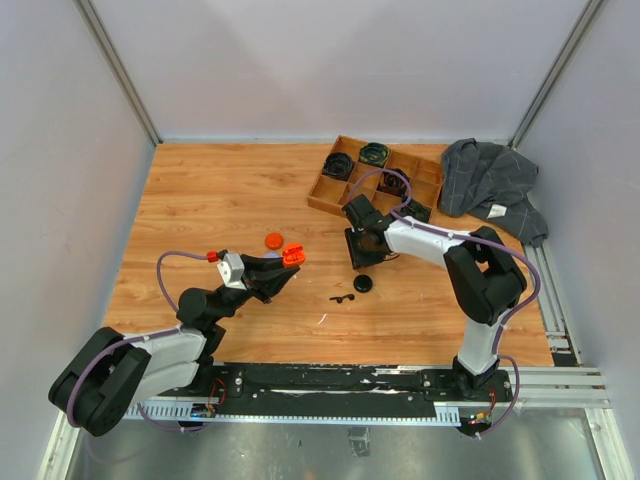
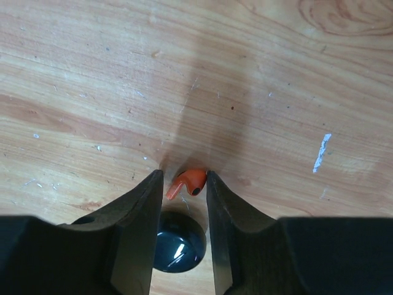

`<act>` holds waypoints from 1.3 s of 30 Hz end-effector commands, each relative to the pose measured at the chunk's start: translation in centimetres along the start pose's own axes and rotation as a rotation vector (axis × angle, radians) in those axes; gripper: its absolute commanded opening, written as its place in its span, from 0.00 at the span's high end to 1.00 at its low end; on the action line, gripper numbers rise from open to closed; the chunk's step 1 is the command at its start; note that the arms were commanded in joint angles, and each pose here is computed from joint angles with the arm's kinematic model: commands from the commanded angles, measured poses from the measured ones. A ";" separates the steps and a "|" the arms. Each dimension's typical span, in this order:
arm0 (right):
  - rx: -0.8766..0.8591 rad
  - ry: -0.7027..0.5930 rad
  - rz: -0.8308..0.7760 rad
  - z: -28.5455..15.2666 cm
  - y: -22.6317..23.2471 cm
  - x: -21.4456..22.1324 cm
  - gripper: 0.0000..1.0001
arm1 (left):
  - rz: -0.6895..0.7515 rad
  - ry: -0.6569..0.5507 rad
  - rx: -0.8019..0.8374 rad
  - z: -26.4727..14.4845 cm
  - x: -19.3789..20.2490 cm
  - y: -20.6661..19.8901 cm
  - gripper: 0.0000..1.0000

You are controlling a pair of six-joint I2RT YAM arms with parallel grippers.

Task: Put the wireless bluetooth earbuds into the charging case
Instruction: Pick up the earbud from the center of the board.

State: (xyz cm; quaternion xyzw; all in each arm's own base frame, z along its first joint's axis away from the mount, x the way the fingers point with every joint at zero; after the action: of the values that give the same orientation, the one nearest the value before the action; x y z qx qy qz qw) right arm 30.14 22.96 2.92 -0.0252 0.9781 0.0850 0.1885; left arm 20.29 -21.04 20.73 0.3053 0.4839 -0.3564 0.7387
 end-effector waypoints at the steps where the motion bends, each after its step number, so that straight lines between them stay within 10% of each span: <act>1: -0.005 0.023 0.022 0.6 0.2 -0.2 0.66 | 0.000 0.032 -0.012 -1.5 1.3 -0.3 1.00; 21: -0.012 0.031 -0.073 -1.0 1.4 0.0 0.88 | 0.006 0.029 -0.012 -1.5 1.1 -0.3 1.00; 39: -0.399 -0.393 -0.145 -14.6 7.3 -4.3 0.90 | 0.023 -0.014 0.017 -1.7 0.2 -0.9 1.00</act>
State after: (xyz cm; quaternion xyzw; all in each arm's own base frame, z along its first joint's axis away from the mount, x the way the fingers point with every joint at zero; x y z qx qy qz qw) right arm 29.05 26.36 16.32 -0.0896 0.9138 0.2227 0.3276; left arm 19.96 -21.03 21.35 0.3090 0.4706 -0.3582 0.7449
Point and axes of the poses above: each gripper's point midway between its finger pads, its own z axis out along the fingers, its own y axis along the line the jaws close on, x = y × z, the point moved 1 cm from there along -z, back along the fingers, and after that the axes turned 12 degrees about z, right-handed, at the moved point
